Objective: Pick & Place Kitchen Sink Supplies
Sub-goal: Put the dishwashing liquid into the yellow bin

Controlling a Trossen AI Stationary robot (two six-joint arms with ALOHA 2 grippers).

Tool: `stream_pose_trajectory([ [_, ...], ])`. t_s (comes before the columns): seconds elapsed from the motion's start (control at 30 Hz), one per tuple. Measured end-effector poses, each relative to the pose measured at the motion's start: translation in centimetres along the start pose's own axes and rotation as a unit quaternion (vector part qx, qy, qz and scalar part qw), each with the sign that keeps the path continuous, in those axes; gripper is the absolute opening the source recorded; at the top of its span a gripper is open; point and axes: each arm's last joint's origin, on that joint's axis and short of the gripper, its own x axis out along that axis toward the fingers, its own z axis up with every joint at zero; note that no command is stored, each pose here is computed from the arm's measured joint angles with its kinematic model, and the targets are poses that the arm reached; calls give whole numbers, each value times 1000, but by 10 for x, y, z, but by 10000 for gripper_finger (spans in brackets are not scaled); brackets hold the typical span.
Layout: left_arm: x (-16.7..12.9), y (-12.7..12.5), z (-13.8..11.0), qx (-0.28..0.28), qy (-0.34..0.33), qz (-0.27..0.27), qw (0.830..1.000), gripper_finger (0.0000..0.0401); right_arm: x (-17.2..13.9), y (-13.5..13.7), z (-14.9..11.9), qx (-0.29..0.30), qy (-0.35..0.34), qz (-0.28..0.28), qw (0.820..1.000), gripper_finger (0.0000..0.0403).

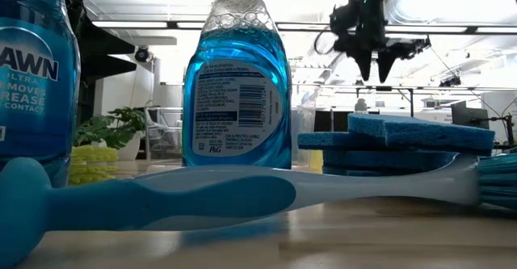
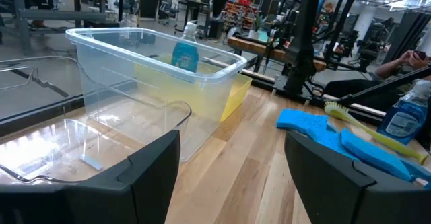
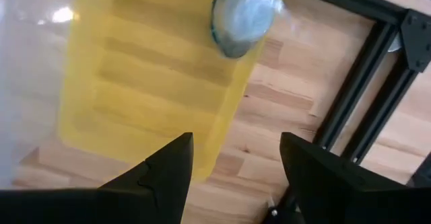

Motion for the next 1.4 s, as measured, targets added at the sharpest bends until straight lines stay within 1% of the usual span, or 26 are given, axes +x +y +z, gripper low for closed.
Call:
stream_pose_trajectory([
  [0.23, 0, 0, 0, 0, 0, 0, 1000, 264, -32, 26, -42, -44, -49, 29, 997, 216],
  [0.5, 0, 0, 0, 0, 0, 0, 1000, 264, -61, 63, -107, -139, -80, 81, 984, 216],
  [0.73, 0, 0, 0, 0, 0, 0, 1000, 264, -73, 94, -167, -218, -76, 116, 966, 216],
  [0.83, 0, 0, 0, 0, 0, 0, 1000, 264, -75, 104, -194, -242, -67, 127, 959, 216],
  [0.97, 0, 0, 0, 0, 0, 0, 1000, 264, -77, 115, -228, -269, -65, 130, 952, 216],
  [1.07, 0, 0, 0, 0, 0, 0, 1000, 264, -77, 120, -249, -272, -60, 133, 951, 216],
  [1.17, 0, 0, 0, 0, 0, 0, 1000, 264, -78, 122, -270, -256, -58, 136, 955, 216],
  [1.27, 0, 0, 0, 0, 0, 0, 1000, 264, -79, 123, -293, -234, -48, 142, 961, 216],
  [1.4, 0, 0, 0, 0, 0, 0, 1000, 264, -76, 124, -325, -184, -25, 143, 972, 216],
])
